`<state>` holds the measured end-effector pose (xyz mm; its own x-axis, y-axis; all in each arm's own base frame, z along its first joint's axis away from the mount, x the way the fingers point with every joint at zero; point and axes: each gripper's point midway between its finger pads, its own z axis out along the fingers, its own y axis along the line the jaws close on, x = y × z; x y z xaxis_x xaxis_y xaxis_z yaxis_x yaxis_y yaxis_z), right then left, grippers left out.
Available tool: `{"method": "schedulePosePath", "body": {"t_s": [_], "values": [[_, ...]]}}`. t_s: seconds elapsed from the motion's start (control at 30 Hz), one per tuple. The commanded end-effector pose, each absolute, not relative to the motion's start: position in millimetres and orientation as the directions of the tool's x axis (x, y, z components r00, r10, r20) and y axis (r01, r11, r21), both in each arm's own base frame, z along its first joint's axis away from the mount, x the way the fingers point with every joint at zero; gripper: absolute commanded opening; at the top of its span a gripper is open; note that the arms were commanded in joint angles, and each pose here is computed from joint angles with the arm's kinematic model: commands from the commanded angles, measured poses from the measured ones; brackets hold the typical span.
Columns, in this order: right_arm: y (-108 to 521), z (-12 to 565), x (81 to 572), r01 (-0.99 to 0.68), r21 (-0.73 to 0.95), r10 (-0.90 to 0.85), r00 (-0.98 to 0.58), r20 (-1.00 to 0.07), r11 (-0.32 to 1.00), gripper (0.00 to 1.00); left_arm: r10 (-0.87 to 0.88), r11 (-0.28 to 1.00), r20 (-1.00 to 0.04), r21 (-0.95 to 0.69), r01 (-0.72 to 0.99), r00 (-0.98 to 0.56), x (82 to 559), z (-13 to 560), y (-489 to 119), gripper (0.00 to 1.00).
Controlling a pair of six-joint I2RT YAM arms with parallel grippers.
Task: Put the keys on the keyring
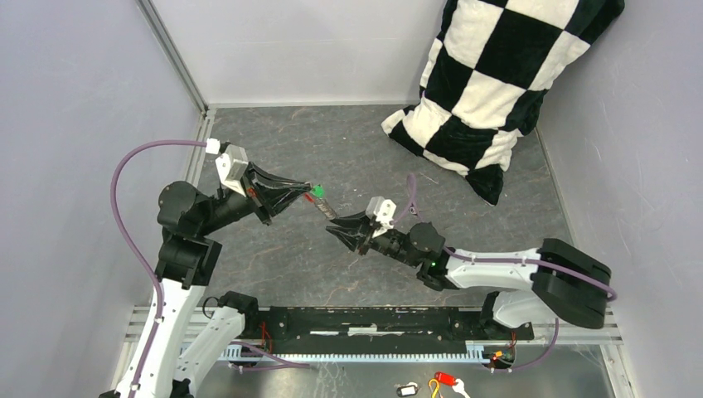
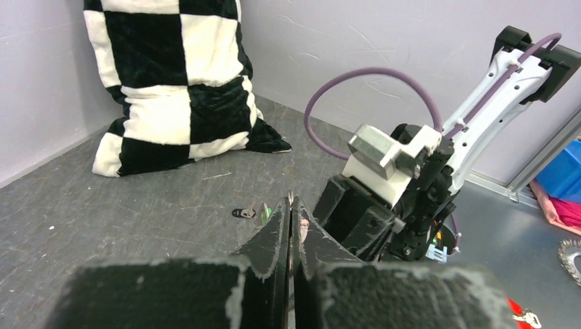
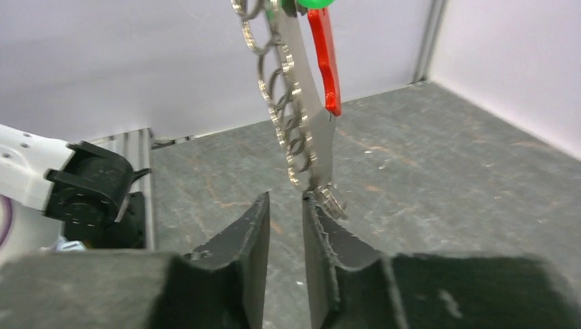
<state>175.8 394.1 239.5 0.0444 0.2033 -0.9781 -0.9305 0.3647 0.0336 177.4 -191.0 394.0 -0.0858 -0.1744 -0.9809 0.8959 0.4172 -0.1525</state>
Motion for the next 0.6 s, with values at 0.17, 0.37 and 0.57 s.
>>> {"method": "schedulePosePath", "body": {"t_s": [0.17,0.37,0.57], "values": [[366,248,177,-0.877,-0.03,0.17,0.127,-0.977,0.48,0.65,-0.205,0.45,-0.978,-0.115,0.886,-0.022,176,417,-186,0.02],[393,270,167,-0.864,-0.112,0.105,0.187,-0.977,0.492,0.71,-0.213,0.472,-0.976,-0.139,0.871,-0.041,180,411,-184,0.02],[402,290,148,-0.913,-0.033,0.193,0.121,-0.974,0.407,0.93,-0.202,0.509,-0.978,-0.143,0.849,-0.044,184,403,-180,0.02]]}}
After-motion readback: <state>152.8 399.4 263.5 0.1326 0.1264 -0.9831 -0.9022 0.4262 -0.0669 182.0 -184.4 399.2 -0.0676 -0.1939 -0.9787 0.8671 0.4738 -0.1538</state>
